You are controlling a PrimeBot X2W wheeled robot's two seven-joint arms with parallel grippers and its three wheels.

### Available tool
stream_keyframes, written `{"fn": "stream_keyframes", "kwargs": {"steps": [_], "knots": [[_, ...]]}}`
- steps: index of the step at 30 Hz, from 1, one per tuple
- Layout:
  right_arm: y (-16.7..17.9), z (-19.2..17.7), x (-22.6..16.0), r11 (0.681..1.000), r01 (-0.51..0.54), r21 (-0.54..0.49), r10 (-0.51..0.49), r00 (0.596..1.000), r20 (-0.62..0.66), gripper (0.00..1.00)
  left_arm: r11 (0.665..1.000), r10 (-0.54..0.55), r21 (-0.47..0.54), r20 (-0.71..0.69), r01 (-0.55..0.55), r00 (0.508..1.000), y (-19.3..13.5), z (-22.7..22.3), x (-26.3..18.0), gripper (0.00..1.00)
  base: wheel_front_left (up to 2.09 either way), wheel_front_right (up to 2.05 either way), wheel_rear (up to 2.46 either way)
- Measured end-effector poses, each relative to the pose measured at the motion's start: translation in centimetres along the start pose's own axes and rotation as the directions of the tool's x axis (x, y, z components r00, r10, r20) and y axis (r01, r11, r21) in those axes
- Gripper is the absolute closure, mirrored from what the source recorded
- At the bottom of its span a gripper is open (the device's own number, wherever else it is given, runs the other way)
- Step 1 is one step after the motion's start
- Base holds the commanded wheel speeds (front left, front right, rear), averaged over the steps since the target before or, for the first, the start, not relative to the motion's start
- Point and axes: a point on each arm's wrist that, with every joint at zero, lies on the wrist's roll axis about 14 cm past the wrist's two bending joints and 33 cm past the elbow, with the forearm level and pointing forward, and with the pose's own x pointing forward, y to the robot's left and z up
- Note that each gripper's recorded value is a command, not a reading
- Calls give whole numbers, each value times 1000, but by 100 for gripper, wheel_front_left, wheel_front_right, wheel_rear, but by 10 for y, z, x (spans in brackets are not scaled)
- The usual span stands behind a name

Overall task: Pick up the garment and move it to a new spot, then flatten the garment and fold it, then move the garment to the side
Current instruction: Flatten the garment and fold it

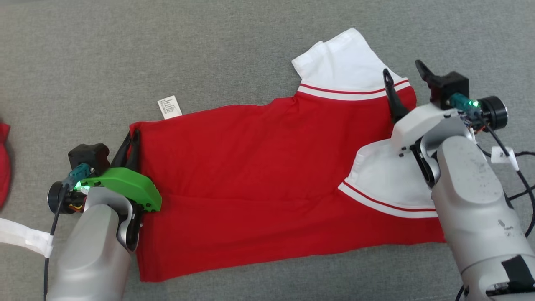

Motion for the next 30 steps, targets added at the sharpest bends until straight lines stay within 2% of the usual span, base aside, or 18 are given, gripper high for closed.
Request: {"fn": "stream_keyframes", "kwargs": {"steps": [6,16,22,23,24,25,26,30], "knots": [[10,0,32,999,-28,-21,26,996,-87,0,1000,-16,7,66,16,998,-2,20,-1,100,0,0,0],[25,-11,75,998,-46,-40,37,980,-196,0,1000,-22,-11,96,24,995,0,26,-6,100,0,0,0],[29,-35,90,998,-42,-41,29,958,-286,0,999,-24,-24,98,26,995,1,24,-4,100,0,0,0],[29,-39,91,999,-39,-33,28,954,-300,21,999,-21,-25,95,24,995,2,23,-4,100,0,0,0],[30,-43,92,999,-35,-20,27,950,-312,55,999,-18,-29,91,21,996,3,21,-4,100,0,0,0],[31,-44,95,999,-34,-13,28,947,-320,82,999,-16,-31,88,19,996,4,20,-4,100,0,0,0],[32,-45,96,999,-37,-13,31,946,-322,100,999,-14,-32,86,17,996,5,19,-4,100,0,0,0],[33,-40,102,1000,-30,-1,28,964,-264,100,999,-7,-43,83,10,997,8,17,-4,100,0,0,0]]}}
